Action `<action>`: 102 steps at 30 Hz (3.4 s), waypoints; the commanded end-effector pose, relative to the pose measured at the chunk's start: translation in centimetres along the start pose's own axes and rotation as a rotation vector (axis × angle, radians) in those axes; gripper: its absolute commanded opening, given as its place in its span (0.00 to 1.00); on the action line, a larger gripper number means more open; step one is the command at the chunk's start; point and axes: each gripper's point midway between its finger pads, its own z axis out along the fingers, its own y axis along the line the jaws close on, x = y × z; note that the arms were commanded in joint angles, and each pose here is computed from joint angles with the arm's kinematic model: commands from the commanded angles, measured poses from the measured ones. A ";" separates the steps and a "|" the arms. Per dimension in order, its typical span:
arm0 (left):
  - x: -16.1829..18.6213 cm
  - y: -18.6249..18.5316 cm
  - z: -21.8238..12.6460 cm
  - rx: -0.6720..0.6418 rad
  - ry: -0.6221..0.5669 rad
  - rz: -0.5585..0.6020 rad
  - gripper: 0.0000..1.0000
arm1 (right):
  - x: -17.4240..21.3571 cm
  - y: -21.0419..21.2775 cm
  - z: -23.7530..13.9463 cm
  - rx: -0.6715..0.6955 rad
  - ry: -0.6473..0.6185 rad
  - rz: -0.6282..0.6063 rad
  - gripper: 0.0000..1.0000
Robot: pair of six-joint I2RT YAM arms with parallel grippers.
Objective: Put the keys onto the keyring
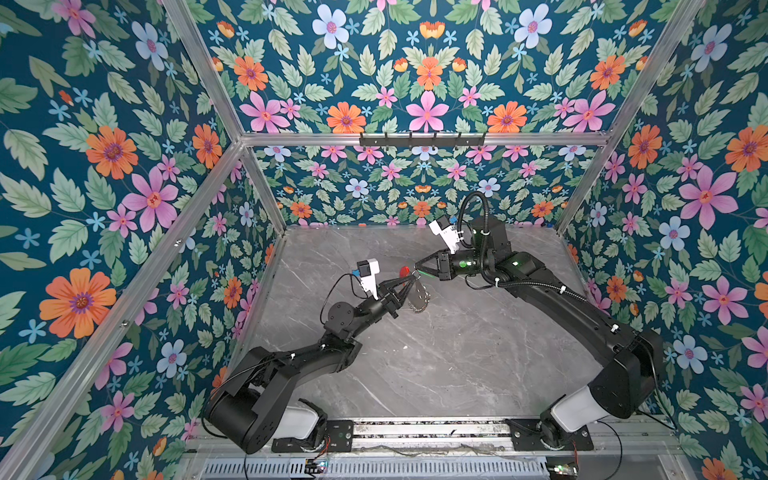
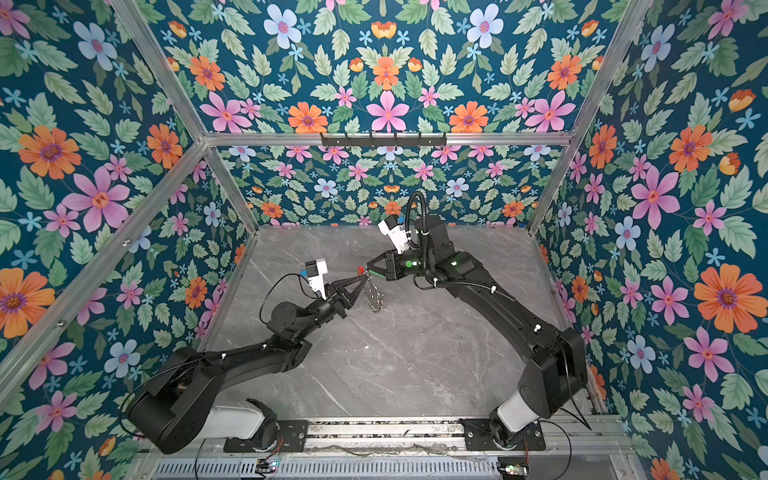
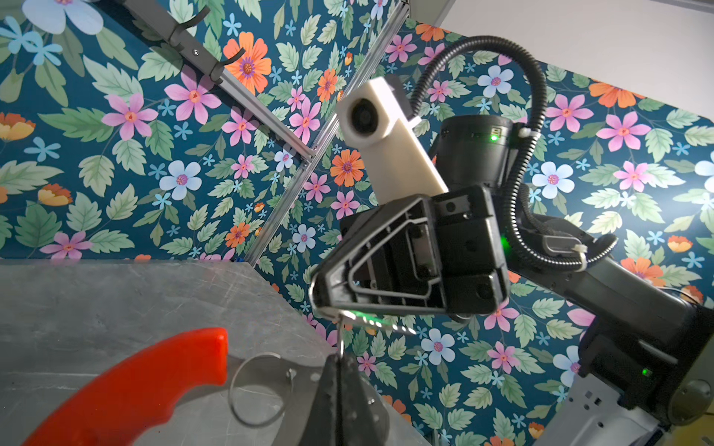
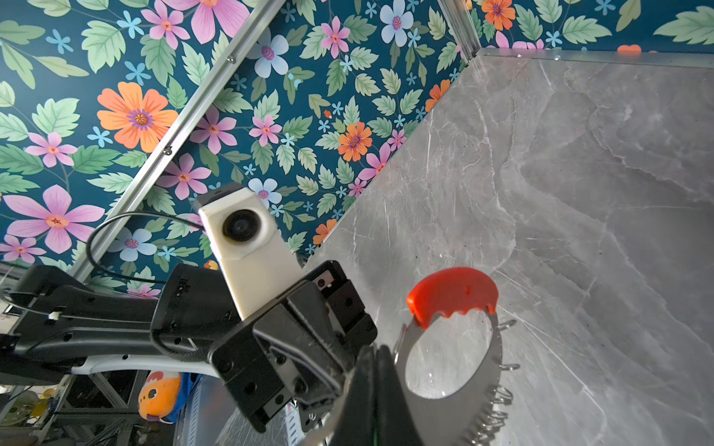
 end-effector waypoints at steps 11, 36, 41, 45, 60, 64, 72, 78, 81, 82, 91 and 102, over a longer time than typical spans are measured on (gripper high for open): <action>-1.5 -0.6 -1.2 -0.026 -0.074 0.274 0.00 | 1.4 -1.2 -1.4 0.112 -0.042 -0.008 0.00; 2.6 0.0 -1.2 -0.034 -0.015 1.120 0.00 | 5.8 -0.4 -3.9 0.073 0.061 -0.027 0.00; 2.9 -0.4 -1.2 -0.024 -0.017 1.186 0.00 | 6.5 -0.4 -3.6 0.052 0.083 -0.012 0.00; 2.9 -0.6 -1.1 -0.018 -0.020 1.193 0.00 | 6.2 -0.2 -3.4 0.033 0.080 -0.011 0.00; 3.0 -1.0 -1.3 -0.010 -0.032 1.179 0.00 | 5.6 0.8 -1.6 -0.020 0.100 -0.020 0.00; 2.8 -1.2 -1.3 -0.011 -0.041 1.171 0.00 | 5.9 0.4 -1.4 -0.012 0.104 -0.009 0.00; 2.8 -1.5 -1.3 0.004 -0.050 1.155 0.00 | 5.2 -1.1 -1.5 0.080 0.067 0.004 0.00; 2.8 -1.5 -1.4 0.003 -0.051 1.146 0.00 | 5.0 -1.4 -1.4 0.096 0.062 0.017 0.00; 2.7 -1.5 -1.4 0.004 -0.055 1.134 0.00 | 4.8 -1.4 -1.5 0.102 0.053 0.015 0.00; 2.8 -1.5 -1.4 0.005 -0.055 1.125 0.00 | 4.8 -1.5 -1.6 0.104 0.052 0.015 0.00; 2.2 -2.5 -0.8 0.052 -0.083 0.927 0.00 | 4.9 -1.4 -1.8 0.097 0.046 0.026 0.00; -0.4 -2.8 0.9 0.030 -0.121 0.534 0.00 | 8.0 -9.3 -6.5 0.430 -0.065 0.135 0.00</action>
